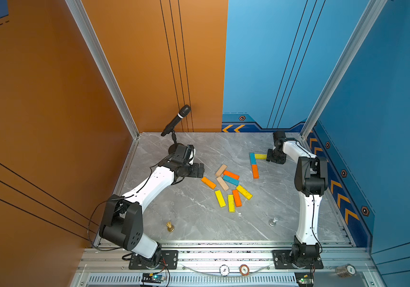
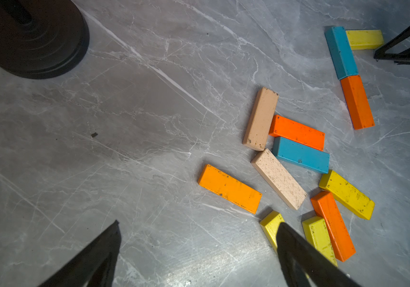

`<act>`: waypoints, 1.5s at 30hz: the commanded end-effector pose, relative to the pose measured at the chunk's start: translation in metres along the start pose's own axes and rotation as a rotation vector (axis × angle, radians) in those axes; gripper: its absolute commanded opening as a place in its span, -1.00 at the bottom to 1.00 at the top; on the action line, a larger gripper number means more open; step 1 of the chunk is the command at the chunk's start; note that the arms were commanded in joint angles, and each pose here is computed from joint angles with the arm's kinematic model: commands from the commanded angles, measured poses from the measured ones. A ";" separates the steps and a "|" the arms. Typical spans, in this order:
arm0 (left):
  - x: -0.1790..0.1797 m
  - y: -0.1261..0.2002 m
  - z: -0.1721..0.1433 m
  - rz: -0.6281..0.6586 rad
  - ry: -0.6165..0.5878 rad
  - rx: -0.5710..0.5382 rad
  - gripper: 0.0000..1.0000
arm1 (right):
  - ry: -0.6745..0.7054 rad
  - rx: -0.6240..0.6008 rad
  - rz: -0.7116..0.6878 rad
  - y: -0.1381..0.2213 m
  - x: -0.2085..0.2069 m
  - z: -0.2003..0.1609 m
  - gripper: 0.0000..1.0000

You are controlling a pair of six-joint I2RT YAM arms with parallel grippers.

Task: Assemble the number 6 with building blocks
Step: Adjust the building block at the center of the board.

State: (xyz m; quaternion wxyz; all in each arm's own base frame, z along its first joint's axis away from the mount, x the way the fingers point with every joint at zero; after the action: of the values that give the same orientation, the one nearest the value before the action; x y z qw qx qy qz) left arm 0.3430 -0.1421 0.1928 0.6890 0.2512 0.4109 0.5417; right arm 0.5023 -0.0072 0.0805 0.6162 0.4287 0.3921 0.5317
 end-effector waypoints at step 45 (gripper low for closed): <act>0.000 0.009 0.007 -0.004 -0.007 -0.015 0.95 | 0.094 0.082 0.093 -0.010 0.060 -0.013 0.08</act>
State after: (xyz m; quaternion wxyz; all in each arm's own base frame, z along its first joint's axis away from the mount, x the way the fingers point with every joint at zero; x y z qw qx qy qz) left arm 0.3436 -0.1406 0.1928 0.6877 0.2502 0.4116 0.5431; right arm 0.5083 0.0463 0.0822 0.5739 0.4220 0.4047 0.5734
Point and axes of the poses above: each gripper's point midway between its finger pads, its own y axis back along the fingers, its own x axis along the line the jaws close on, z = x × y, the point moved 6 cm from there along y, back along the fingers, and after that the axes turned 9 degrees about y, right-handed, at the moved point
